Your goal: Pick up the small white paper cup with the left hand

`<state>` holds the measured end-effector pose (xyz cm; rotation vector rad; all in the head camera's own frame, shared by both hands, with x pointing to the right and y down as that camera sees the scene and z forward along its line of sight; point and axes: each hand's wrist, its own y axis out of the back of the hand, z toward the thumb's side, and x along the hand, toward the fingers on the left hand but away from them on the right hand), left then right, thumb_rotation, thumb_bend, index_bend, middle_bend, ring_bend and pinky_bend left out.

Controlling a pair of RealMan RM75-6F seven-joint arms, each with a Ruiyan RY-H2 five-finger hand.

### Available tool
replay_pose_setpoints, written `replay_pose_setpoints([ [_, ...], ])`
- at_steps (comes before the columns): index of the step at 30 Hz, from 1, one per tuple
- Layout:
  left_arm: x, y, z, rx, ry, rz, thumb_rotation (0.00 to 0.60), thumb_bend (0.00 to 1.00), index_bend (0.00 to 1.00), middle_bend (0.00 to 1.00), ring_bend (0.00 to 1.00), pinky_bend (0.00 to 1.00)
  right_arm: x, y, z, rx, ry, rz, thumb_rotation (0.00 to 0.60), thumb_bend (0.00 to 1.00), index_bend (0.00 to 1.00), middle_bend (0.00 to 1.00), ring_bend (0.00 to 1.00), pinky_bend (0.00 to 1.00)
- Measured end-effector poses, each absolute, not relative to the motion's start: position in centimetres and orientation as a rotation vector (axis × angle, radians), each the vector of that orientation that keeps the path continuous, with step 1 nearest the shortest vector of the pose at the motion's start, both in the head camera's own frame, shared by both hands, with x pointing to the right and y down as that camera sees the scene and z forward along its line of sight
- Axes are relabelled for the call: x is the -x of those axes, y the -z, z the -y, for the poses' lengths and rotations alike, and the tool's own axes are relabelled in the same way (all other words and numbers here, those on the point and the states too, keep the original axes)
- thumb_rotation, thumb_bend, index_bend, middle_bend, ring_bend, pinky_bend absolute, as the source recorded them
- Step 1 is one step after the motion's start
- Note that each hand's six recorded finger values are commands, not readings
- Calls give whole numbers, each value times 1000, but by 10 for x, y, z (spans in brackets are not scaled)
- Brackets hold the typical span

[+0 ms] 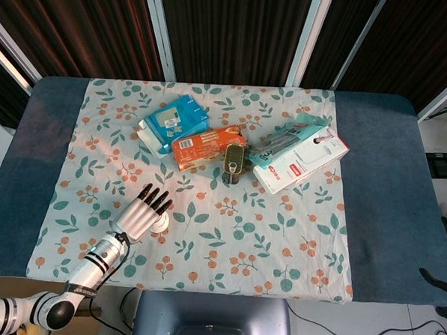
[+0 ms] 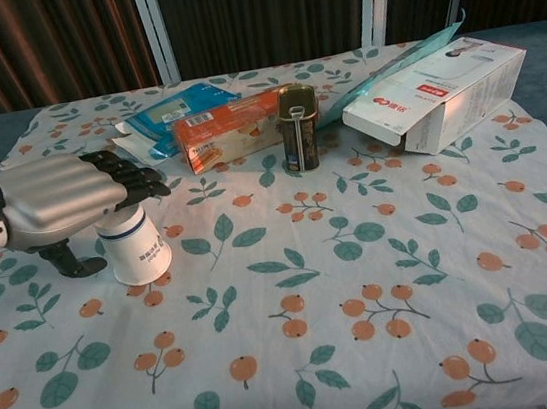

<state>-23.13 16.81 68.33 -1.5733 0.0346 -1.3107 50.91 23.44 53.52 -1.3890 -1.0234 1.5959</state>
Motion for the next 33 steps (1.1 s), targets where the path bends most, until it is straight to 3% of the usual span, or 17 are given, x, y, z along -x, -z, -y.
replay_pose_setpoints([
  [7,225,-687,-170,1566,1312,-2,600,314,0,1,0,0,-510,-538,-235,1392,-1608,1022,600,112,0,0,0,0],
  [10,226,-690,-170,1563,1326,-5,600,337,9,60,0,0,-512,-540,-236,1396,-1633,1022,600,112,0,0,0,0],
  [17,224,-693,-169,1511,1278,3,600,421,172,230,3,0,-513,-542,-237,1415,-1662,987,600,112,0,0,0,0],
  [23,220,-691,-168,1526,1243,-35,600,472,330,353,90,0,-512,-543,-237,1425,-1669,979,600,112,0,0,0,0],
  [33,221,-678,-157,1621,1210,-189,600,501,390,433,144,17,-511,-539,-235,1432,-1667,987,600,112,0,0,0,0],
])
